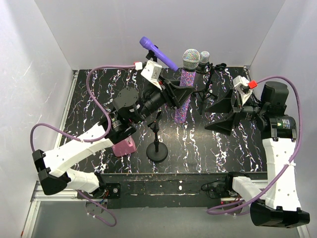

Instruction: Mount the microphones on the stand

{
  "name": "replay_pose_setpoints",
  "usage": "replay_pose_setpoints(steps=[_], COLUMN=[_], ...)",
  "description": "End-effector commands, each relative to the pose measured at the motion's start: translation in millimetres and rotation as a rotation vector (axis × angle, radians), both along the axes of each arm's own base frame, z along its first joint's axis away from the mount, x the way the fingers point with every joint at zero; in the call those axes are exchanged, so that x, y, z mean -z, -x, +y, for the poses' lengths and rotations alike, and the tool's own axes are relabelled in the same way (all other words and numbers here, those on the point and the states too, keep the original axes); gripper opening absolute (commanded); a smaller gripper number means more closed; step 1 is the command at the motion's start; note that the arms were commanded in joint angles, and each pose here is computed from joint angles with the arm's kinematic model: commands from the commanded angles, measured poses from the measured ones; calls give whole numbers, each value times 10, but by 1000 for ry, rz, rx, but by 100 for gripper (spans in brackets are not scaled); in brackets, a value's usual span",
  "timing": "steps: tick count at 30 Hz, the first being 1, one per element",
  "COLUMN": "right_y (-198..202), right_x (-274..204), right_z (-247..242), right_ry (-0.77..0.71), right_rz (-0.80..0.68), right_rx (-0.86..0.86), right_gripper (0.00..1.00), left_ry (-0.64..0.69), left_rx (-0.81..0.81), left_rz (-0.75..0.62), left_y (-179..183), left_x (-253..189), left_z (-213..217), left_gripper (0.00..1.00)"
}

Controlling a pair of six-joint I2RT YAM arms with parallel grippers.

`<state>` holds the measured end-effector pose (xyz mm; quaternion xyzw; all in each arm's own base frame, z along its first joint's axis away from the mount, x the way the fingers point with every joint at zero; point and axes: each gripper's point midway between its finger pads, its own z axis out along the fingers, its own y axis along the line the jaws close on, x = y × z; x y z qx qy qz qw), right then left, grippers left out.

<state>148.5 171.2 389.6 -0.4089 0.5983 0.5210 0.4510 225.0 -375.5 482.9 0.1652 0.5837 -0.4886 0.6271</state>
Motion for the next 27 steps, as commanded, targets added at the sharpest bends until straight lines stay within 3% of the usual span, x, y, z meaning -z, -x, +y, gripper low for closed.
replay_pose_setpoints(steps=[1, 13, 21, 27], right_y=[-9, -175, -334, -403], right_x=[-63, -176, -246, -198], right_z=[26, 227, 390, 484], right_ry=[-10, 5, -66, -94], right_rz=[-32, -58, 105, 167], right_rx=[-25, -52, -78, -95], right_gripper=[90, 90, 88, 75], left_ry=[118, 257, 291, 341], left_rx=[-14, -15, 1, 16], left_rz=[-47, -18, -27, -23], left_y=[77, -27, -38, -34], left_x=[-316, -324, -289, -312], left_z=[64, -156, -319, -370], left_gripper=[0, 0, 0, 0])
